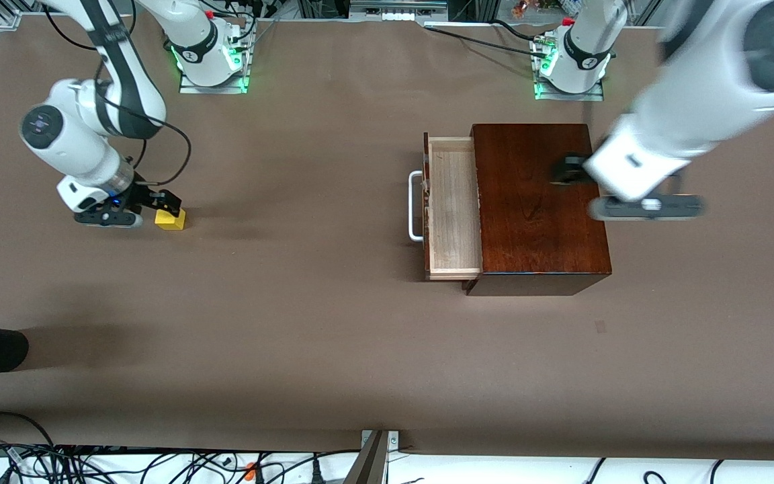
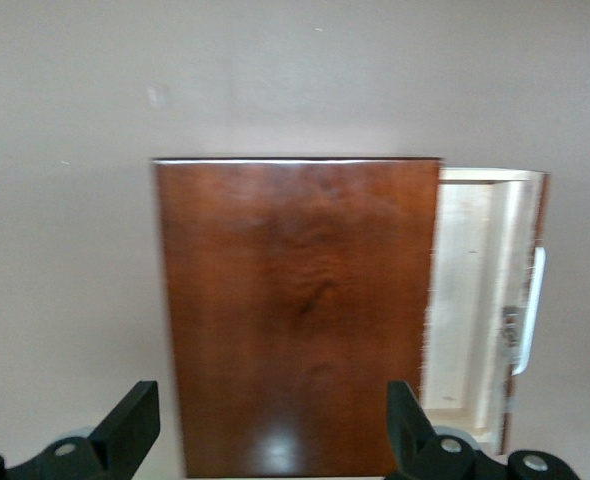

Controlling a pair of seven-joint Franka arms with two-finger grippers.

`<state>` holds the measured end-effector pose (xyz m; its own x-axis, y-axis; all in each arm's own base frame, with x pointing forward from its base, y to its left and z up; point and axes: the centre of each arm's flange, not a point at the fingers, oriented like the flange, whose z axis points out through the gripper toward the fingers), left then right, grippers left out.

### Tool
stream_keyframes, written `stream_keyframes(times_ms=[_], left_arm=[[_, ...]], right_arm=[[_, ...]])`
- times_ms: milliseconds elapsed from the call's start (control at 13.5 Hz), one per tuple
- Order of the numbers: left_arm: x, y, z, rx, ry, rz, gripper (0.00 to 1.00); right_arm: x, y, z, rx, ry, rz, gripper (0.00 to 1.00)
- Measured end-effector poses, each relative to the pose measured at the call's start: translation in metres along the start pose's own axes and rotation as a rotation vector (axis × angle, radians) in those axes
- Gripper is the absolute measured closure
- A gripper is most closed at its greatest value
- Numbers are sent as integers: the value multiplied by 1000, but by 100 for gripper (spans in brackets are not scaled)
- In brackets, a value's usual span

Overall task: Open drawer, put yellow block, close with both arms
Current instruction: 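Grasp the yellow cube with the right gripper while the left gripper withdraws, then carry the yellow cube with the right gripper over the open drawer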

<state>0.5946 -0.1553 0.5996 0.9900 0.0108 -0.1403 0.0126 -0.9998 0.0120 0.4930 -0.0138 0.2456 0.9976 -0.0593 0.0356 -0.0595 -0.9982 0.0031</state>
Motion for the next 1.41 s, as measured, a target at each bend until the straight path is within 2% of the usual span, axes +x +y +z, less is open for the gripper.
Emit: stream_keyframes(times_ms=[148,296,444,518,666,740,814,1036,1405], left_arm=[[-4,-62,-10,-23,2,18,0],[-14,-122,-17,-35,6,20,0],[-27,-153,-16,-27,10,-6,0],[-31,-156,-10,-17,26,-13,0],[-36,-149,7,3,55,-4,0],[-37,-146,15,10,62,-1,0],[-37,-144,20,13,71,-1,0],[-33,-147,23,13,99,-3,0],[-32,-147,19,12,120,-4,0]], right_arm=[[-10,8,32,-7,27,-3,0],[-16,22,50,-18,25,-19,0],[-19,28,60,-24,15,-27,0],[-20,28,63,-25,9,-29,7],[-21,28,64,-25,7,-30,34],[-20,28,63,-25,8,-31,43],[-17,28,59,-24,10,-31,44],[10,22,8,-11,-18,-31,44],[62,-39,-173,-1,-109,86,44]])
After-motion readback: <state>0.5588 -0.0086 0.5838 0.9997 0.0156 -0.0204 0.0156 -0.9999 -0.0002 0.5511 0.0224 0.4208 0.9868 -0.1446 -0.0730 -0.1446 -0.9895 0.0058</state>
